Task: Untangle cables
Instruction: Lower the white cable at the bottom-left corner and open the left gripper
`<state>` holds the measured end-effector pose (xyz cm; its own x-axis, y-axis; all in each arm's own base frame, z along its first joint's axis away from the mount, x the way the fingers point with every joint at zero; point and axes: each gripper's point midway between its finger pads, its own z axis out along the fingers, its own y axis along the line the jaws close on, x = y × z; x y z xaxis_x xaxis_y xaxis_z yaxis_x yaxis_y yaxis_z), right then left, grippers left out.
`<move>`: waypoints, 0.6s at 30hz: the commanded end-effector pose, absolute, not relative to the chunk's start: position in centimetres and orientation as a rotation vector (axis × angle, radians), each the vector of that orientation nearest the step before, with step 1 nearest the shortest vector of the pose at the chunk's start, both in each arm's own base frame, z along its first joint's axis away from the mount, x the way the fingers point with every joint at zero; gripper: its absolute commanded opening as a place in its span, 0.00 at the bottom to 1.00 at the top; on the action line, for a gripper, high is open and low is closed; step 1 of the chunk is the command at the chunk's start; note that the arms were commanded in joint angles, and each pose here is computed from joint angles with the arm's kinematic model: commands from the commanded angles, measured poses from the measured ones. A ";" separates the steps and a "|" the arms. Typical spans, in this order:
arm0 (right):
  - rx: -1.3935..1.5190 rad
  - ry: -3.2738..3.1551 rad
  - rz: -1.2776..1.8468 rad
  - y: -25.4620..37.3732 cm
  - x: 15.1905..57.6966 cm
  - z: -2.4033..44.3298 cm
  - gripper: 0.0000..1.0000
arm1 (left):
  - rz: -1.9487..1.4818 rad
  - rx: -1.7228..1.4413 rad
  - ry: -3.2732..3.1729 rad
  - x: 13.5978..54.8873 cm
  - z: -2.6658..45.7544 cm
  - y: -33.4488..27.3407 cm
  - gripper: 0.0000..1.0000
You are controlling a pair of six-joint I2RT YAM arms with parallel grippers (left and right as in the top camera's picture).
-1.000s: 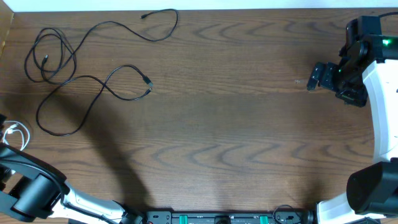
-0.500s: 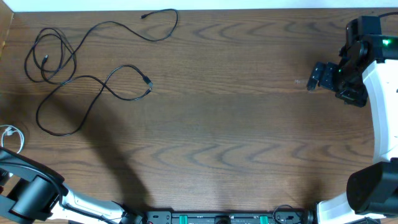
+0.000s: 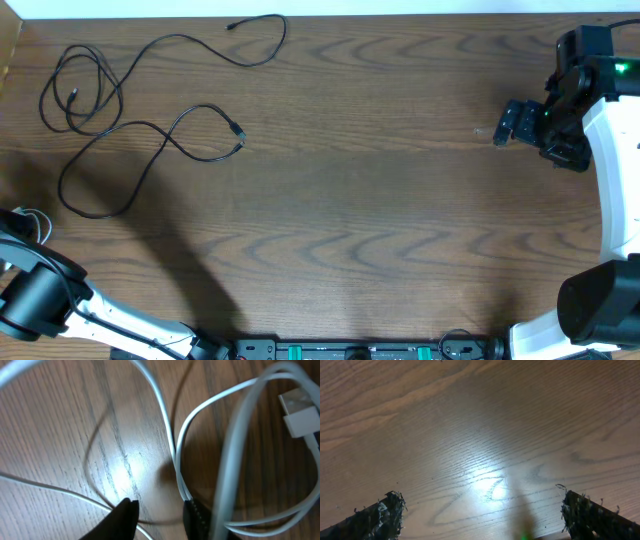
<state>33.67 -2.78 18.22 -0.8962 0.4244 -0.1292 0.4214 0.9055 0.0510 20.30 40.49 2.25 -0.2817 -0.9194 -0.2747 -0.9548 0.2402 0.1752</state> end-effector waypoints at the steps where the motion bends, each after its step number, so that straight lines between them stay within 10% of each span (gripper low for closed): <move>1: 0.645 2.913 0.017 -3.0 33.9 18.8 0.99 | 0.520 -1.789 2.311 20.9 4.8 41.8 0.43; 18: 0.645 2.914 0.018 -3.0 33.9 18.8 0.99 | 0.581 -1.665 1.917 21.2 22.1 41.3 0.76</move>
<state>33.67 -2.78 18.22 -0.8962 0.4244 -0.1292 0.4214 0.9055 0.0510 21.25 41.84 23.16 -0.1006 -0.7306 -0.6754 -0.9869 0.1595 -0.0256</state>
